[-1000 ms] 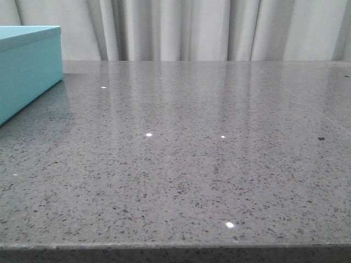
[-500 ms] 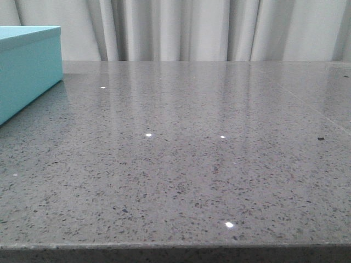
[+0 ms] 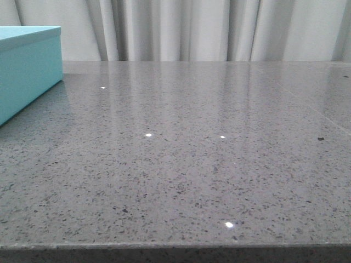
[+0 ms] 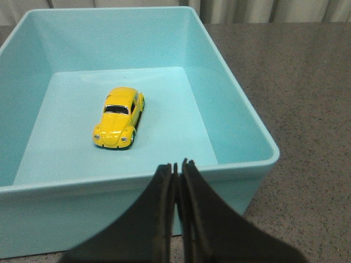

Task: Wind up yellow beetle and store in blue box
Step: 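Raise the open left gripper up out of the box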

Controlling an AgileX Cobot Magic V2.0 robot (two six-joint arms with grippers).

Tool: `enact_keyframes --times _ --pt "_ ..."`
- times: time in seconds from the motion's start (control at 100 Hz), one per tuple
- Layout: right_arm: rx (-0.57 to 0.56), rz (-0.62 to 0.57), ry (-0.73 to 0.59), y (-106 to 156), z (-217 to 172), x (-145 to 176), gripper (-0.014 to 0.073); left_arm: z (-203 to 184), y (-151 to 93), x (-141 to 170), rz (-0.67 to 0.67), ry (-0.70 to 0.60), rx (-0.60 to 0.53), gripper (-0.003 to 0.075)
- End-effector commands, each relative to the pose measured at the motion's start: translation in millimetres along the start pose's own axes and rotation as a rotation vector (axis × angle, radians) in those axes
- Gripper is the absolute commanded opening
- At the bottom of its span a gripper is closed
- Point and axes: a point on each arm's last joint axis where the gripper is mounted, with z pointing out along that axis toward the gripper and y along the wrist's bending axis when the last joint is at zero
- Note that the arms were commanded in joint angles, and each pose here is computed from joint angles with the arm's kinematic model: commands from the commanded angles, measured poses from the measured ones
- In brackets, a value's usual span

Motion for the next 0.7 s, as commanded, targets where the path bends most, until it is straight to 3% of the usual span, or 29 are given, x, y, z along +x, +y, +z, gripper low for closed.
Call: enact_keyframes --times 0.0,0.69 --pt "-0.038 -0.031 -0.116 4.1 -2.5 -15.0 -0.0067 -4.4 0.6 -13.6 -0.02 -0.11 -0.015 -0.0018" --pt "-0.033 -0.03 -0.106 3.6 -2.4 -14.0 -0.0067 -4.4 0.6 -13.6 -0.02 -0.11 -0.015 -0.0019"
